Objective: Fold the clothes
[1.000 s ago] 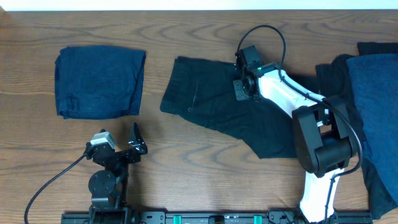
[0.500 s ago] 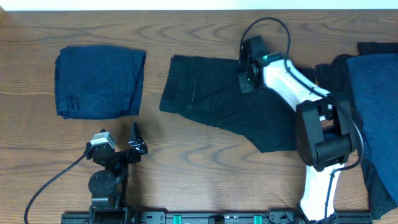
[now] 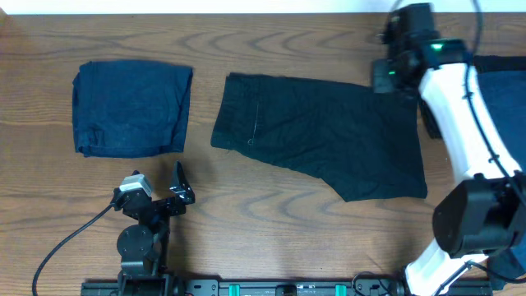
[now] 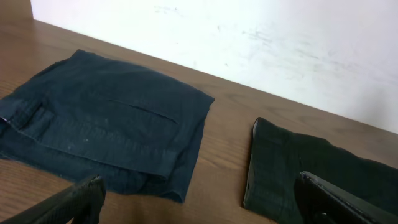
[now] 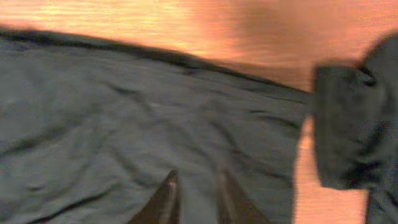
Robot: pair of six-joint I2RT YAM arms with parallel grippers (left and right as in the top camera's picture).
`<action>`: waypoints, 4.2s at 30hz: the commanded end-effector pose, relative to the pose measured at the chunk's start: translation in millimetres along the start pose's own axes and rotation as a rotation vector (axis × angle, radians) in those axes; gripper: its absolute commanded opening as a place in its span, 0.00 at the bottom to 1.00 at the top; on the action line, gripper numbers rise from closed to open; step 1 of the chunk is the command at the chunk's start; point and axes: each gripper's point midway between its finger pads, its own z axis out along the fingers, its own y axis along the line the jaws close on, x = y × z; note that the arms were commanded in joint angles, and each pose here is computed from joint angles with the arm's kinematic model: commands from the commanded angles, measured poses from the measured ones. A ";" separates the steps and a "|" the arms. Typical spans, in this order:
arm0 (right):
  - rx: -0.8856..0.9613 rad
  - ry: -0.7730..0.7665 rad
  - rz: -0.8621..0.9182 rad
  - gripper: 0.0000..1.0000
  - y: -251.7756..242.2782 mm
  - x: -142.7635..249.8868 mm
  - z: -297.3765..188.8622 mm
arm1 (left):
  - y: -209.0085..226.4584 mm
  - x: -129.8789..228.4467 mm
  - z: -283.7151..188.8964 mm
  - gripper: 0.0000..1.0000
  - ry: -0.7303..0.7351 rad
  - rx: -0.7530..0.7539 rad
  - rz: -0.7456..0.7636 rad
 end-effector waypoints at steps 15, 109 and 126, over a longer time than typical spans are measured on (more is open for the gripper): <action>-0.157 -0.135 0.060 0.64 -101.9 -17.5 18.7 | 7.0 15.9 1.0 0.98 0.044 -0.027 0.017; -0.337 -0.180 -0.003 0.28 -80.4 5.7 139.2 | 7.0 15.9 1.0 0.98 0.044 -0.027 0.017; -0.342 -0.160 -0.034 0.06 -74.5 9.8 121.8 | 7.0 15.9 1.0 0.98 0.044 -0.027 0.017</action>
